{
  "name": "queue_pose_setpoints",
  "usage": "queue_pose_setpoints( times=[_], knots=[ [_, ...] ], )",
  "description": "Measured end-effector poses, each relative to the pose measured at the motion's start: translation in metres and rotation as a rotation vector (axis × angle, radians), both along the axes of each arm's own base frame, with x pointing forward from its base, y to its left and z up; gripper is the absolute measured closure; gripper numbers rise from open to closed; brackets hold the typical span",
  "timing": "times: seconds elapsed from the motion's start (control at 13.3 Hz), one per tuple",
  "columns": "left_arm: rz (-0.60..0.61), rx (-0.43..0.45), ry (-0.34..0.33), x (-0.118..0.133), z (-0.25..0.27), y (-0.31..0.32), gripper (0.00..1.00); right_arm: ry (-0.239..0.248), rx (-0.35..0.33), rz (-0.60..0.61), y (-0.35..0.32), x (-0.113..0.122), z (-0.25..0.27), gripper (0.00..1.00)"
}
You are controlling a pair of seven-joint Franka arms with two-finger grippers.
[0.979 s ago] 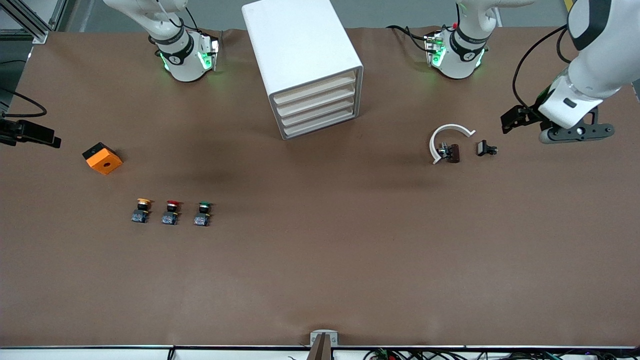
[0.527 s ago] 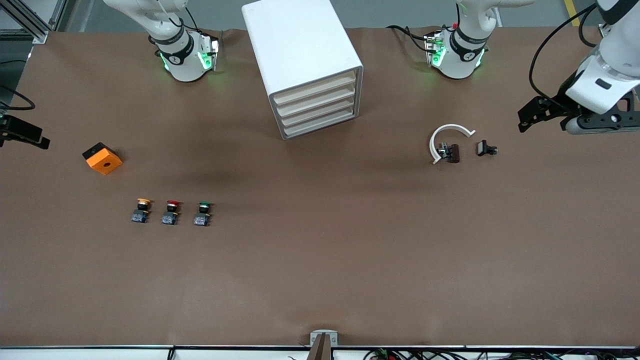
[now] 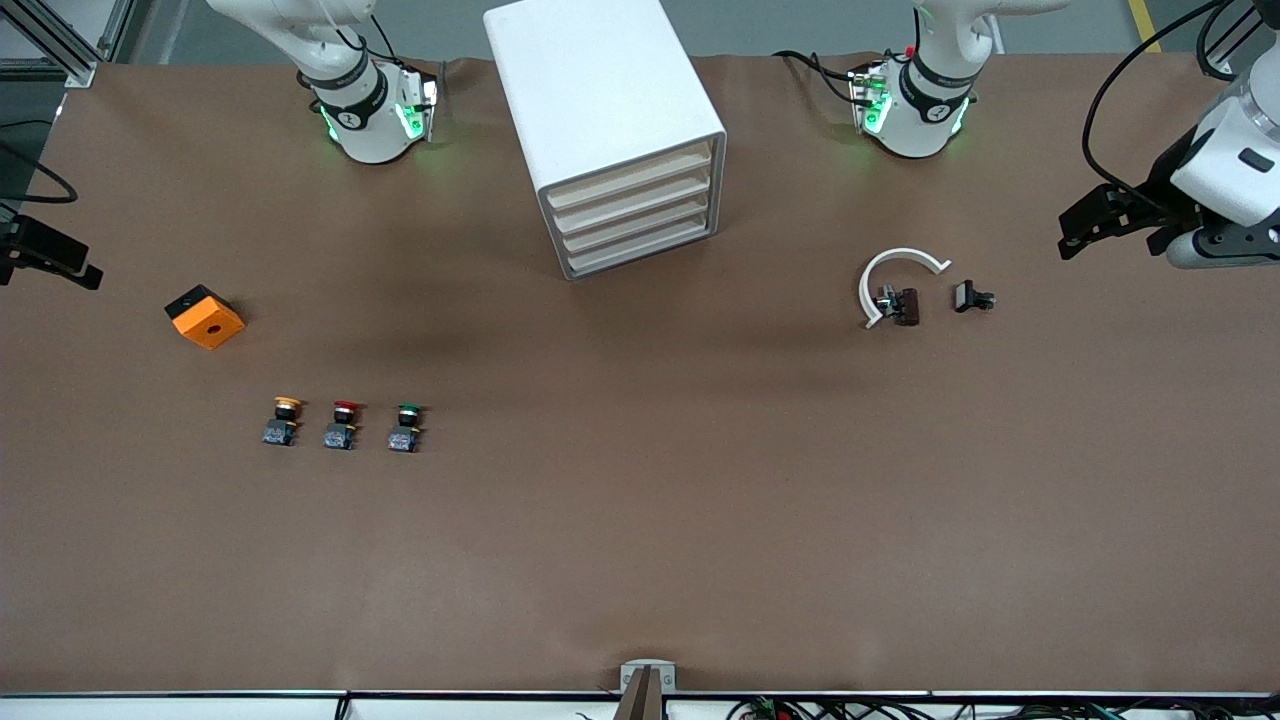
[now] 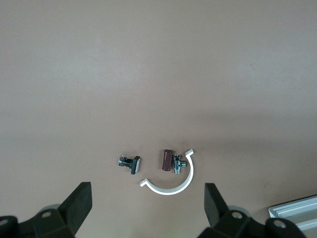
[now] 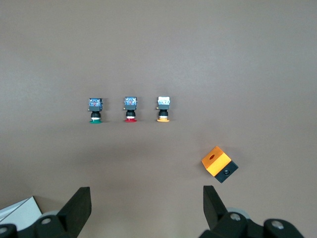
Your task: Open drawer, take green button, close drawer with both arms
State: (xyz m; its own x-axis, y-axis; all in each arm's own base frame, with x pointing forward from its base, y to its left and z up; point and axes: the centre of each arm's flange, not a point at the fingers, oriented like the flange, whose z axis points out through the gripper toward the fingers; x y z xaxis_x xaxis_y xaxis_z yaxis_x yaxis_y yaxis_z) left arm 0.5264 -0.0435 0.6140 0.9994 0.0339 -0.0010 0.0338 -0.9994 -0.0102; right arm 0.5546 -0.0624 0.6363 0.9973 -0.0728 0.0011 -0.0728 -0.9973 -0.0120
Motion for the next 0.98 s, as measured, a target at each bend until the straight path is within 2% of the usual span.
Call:
queue_pose_setpoints(
  times=[0.23,0.45,0.98],
  knots=[
    [0.002,0.000,0.005,0.001,-0.002,0.001,0.00,-0.010,0.002,0.000,0.002,-0.022,-0.001,0.00],
    [0.002,0.001,0.019,0.002,-0.006,0.001,0.00,-0.019,0.002,0.004,0.005,-0.033,0.004,0.00],
    [0.002,0.001,0.030,0.004,-0.010,0.001,0.00,-0.023,0.002,0.006,0.007,-0.040,0.006,0.00]
  ],
)
